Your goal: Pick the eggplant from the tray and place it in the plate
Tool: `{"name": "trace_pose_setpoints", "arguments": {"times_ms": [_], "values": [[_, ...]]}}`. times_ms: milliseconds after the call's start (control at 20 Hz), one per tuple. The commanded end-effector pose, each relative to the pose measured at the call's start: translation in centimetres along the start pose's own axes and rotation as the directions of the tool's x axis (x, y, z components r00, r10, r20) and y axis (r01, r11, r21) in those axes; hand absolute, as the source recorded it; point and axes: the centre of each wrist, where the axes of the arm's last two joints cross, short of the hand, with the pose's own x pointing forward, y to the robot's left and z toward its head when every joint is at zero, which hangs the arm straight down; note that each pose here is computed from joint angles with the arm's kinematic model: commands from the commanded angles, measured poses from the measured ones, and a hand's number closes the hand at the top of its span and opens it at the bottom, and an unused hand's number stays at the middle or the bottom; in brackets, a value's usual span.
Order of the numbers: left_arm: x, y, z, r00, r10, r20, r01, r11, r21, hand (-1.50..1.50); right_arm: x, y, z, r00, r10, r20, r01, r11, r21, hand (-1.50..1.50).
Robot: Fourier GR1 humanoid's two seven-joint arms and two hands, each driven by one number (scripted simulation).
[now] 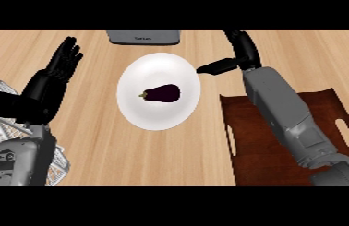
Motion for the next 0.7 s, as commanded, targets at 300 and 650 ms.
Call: {"name": "trace_pose_setpoints", "arguments": {"times_ms": [300, 650], "values": [[-0.7, 0.0, 1.3, 1.0, -0.021, 0.002, 0.021, 1.0, 0.01, 0.0, -1.5, -8.4, 1.7, 0.999, 0.039, 0.038, -0.041, 0.999, 0.035, -1.5], [0.0, 0.3, -0.3, 1.0, 0.002, -0.011, -0.002, 1.0, -0.002, 0.0, -3.4, -11.9, 4.0, 0.993, 0.109, 0.036, -0.109, 0.994, -0.013, -1.5]]}}
